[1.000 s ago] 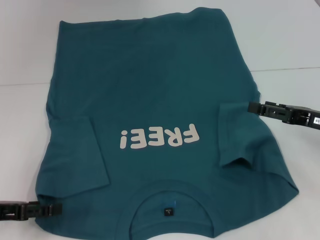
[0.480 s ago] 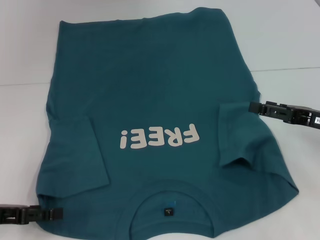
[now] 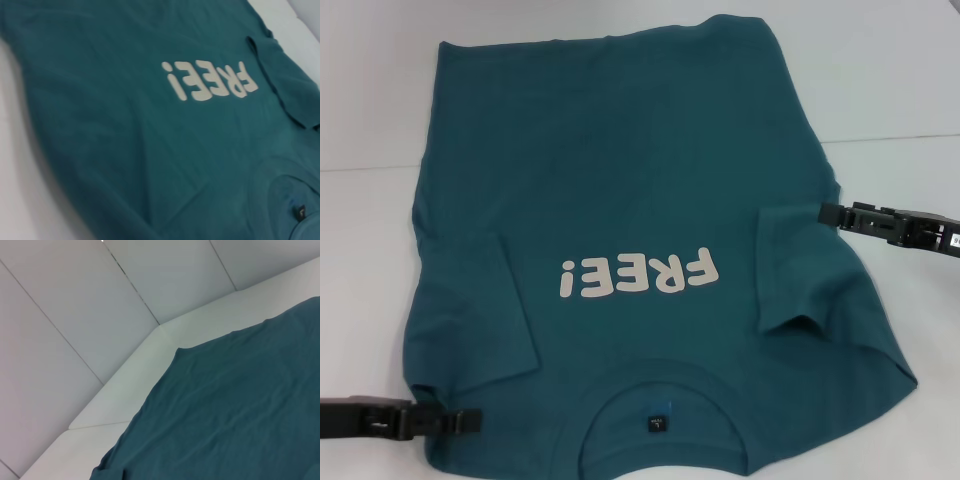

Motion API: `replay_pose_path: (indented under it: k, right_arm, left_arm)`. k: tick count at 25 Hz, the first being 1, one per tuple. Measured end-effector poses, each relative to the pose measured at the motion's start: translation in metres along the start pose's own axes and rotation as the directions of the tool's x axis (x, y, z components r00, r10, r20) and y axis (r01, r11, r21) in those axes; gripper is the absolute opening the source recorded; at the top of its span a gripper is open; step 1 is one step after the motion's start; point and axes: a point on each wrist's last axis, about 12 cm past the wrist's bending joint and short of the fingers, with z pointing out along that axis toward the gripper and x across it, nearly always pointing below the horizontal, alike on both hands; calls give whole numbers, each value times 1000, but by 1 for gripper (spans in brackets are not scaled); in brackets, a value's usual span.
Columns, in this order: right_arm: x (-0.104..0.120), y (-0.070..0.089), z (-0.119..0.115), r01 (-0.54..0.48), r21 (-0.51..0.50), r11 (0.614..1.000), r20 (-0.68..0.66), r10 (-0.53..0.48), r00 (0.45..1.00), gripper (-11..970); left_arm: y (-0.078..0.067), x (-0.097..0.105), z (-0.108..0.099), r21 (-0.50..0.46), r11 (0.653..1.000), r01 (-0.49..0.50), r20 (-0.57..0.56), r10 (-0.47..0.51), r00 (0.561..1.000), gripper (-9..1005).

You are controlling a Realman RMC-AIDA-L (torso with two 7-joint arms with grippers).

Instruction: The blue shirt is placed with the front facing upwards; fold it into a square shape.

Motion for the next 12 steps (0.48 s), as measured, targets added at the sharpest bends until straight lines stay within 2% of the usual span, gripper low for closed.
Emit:
replay_pose_path:
  k: [5, 12]
  right_arm:
    - [0, 0, 0, 0, 2, 1000, 0, 0, 1000, 944]
    - [-1, 0, 2, 2, -1, 1000, 1, -2, 1000, 944]
  left_arm:
    - [-2, -3, 3, 11, 1000, -8, -6, 8, 1000, 891]
    - [6, 6, -8, -24, 1000, 19, 5, -19, 1000, 891]
